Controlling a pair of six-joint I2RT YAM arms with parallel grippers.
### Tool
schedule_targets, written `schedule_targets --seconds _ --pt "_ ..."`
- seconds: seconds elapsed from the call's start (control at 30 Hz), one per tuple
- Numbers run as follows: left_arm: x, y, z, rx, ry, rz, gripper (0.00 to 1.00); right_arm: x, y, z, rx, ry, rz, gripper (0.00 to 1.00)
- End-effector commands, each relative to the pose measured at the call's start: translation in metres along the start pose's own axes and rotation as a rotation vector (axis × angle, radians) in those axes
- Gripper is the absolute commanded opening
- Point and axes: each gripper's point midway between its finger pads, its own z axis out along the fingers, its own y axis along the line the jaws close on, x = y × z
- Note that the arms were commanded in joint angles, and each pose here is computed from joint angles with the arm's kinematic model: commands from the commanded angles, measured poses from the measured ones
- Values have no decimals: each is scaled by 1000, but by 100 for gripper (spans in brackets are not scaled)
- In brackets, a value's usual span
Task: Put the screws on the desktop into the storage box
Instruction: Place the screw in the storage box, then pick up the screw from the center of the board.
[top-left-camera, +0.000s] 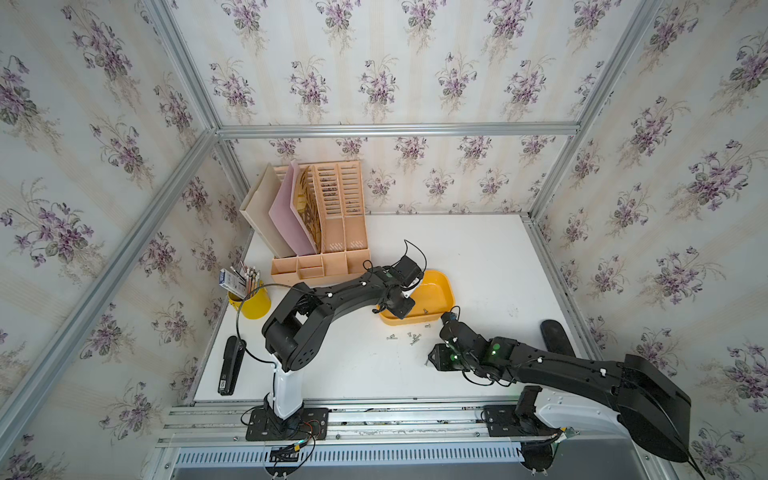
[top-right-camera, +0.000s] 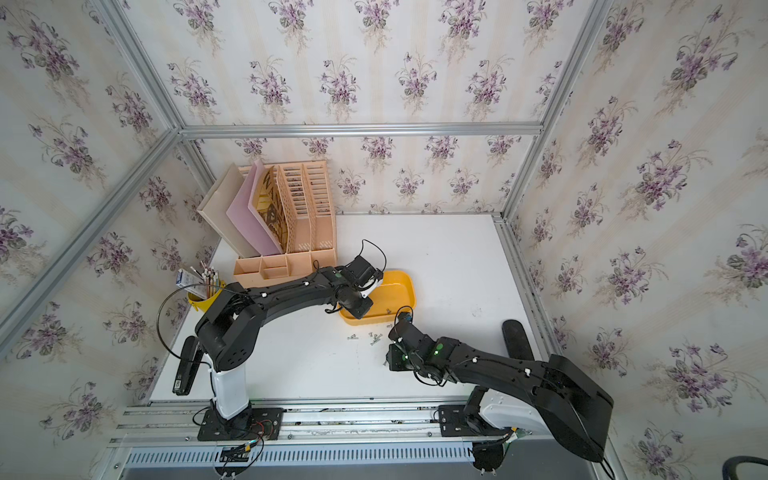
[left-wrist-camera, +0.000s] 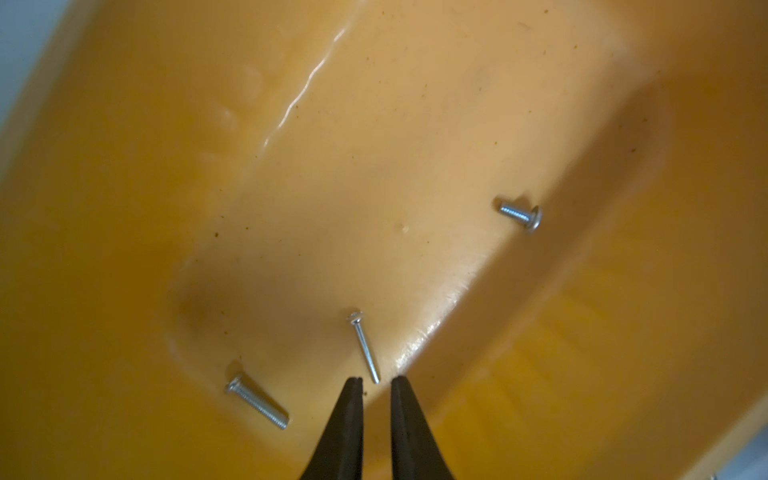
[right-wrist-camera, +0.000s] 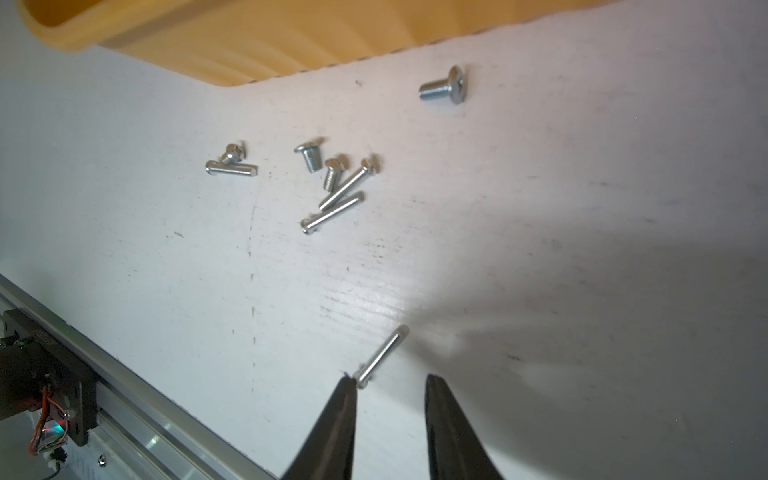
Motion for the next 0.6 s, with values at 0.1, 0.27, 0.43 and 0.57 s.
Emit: schedule_targets --seconds 0.1,0.27,0.43,0.57 --pt "-5 2 -5 -9 -21 -10 26 2 3 9 7 0 3 34" --pt "-7 3 -14 -10 -46 -32 28 7 -5 14 60 8 -8 33" --pt "-10 1 -26 -1 -70 -37 30 5 -4 16 67 3 -16 30" --pt "-8 3 -32 -9 -76 -40 31 5 -3 18 76 7 -32 28"
